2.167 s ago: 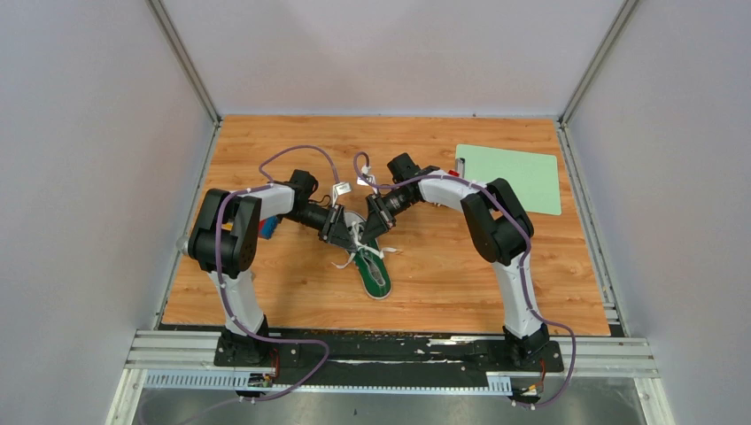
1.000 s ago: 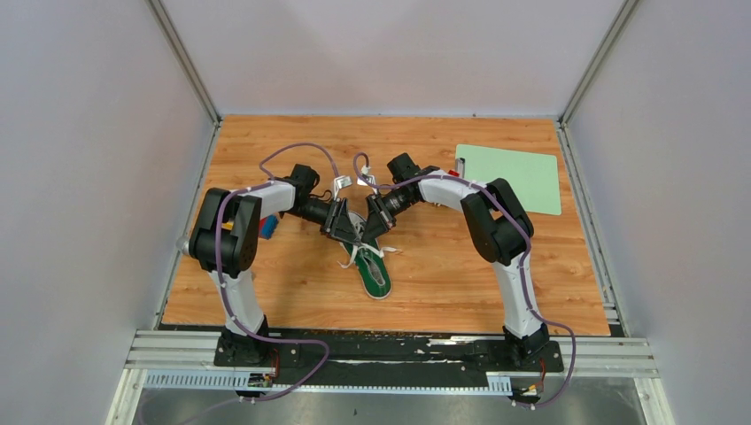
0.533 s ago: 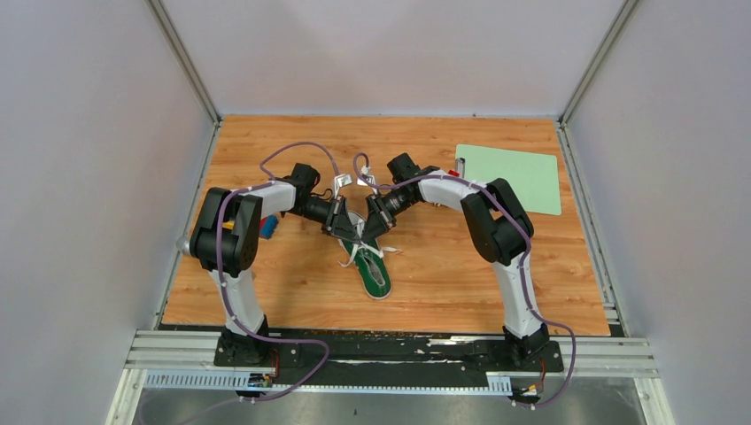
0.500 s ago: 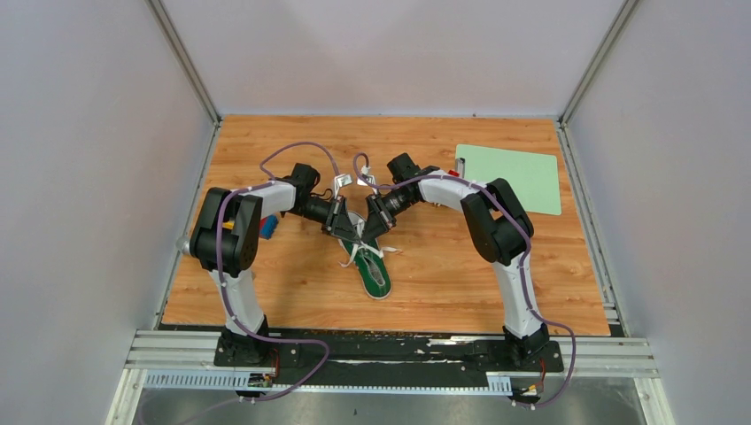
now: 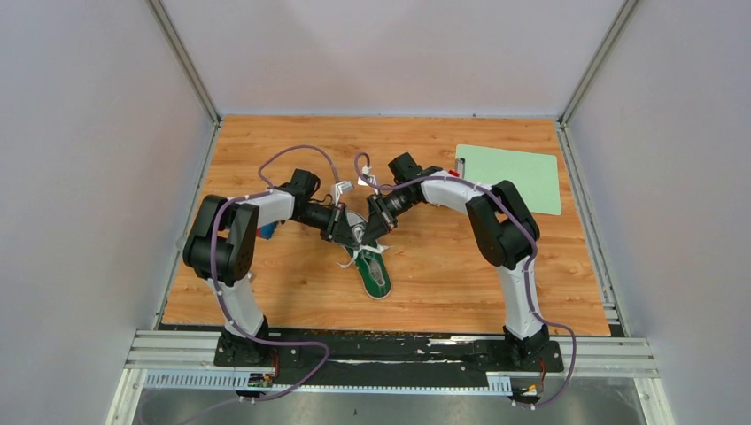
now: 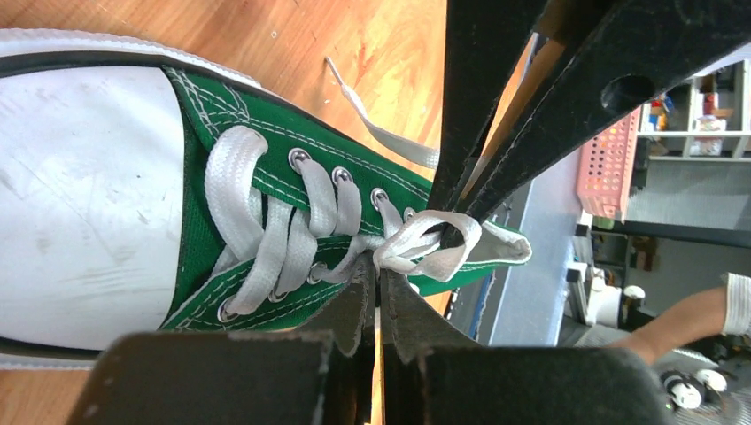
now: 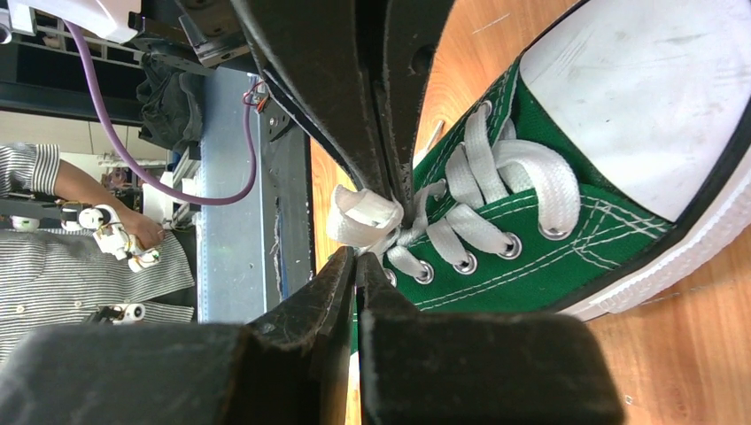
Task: Tie the shoes
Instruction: Cross the shoelace with the shoelace.
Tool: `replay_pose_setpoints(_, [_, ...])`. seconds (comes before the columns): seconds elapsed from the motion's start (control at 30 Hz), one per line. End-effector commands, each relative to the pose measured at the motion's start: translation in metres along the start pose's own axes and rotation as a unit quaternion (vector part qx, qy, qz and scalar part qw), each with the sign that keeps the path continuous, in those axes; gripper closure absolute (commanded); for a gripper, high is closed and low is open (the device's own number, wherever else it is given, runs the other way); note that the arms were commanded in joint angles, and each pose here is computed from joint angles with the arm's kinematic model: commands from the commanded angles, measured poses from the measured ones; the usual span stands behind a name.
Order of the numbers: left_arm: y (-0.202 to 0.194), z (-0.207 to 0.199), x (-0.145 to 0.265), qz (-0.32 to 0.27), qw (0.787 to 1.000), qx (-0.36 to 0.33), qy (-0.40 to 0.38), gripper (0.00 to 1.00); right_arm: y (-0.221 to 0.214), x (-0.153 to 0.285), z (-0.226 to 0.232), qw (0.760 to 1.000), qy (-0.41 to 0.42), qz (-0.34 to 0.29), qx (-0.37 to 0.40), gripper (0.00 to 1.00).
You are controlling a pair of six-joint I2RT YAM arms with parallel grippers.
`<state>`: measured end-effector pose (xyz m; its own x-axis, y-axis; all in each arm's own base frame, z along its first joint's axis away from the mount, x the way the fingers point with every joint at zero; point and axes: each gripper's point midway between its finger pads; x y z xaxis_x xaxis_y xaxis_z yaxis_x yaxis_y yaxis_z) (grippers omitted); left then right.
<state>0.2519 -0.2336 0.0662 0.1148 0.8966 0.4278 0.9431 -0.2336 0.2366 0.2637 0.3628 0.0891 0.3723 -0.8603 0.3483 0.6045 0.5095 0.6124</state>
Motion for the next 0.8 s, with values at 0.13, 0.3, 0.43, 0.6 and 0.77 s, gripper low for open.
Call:
replay_pose_setpoints(0.13, [0.014,-0.011,0.004,-0.069,0.997,-0.035,0.03,1.0,0.008,0.0,0.035,0.999,0.05,-0.012,0.008,0.95])
replay_pose_setpoints(0.3, [0.017,-0.01,0.007,-0.108,0.992,-0.047,0.049,1.0,0.004,-0.002,0.044,0.998,0.069,-0.01,-0.003,0.94])
replay_pose_setpoints(0.43, [0.029,-0.009,0.006,-0.126,0.989,-0.054,0.05,1.0,0.006,-0.003,0.045,0.997,0.072,-0.01,-0.008,0.94])
replay_pose_setpoints(0.6, [0.04,-0.006,0.003,-0.129,0.989,-0.055,0.05,1.0,0.008,-0.003,0.044,0.997,0.073,-0.011,-0.011,0.94])
replay_pose_setpoints(0.77, [0.04,-0.004,-0.003,-0.124,0.989,-0.06,0.051,1.0,0.01,-0.003,0.045,0.997,0.078,-0.013,-0.016,0.94])
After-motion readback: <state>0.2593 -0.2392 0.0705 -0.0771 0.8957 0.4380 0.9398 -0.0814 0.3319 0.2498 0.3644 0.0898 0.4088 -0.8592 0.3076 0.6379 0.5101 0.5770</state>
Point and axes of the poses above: each gripper's point midway between its finger pads, its own x axis back along the fingers, its own z axis along the line the jaws close on, y = z × x, and after that the axes turned 10 degrees about x, right-handed
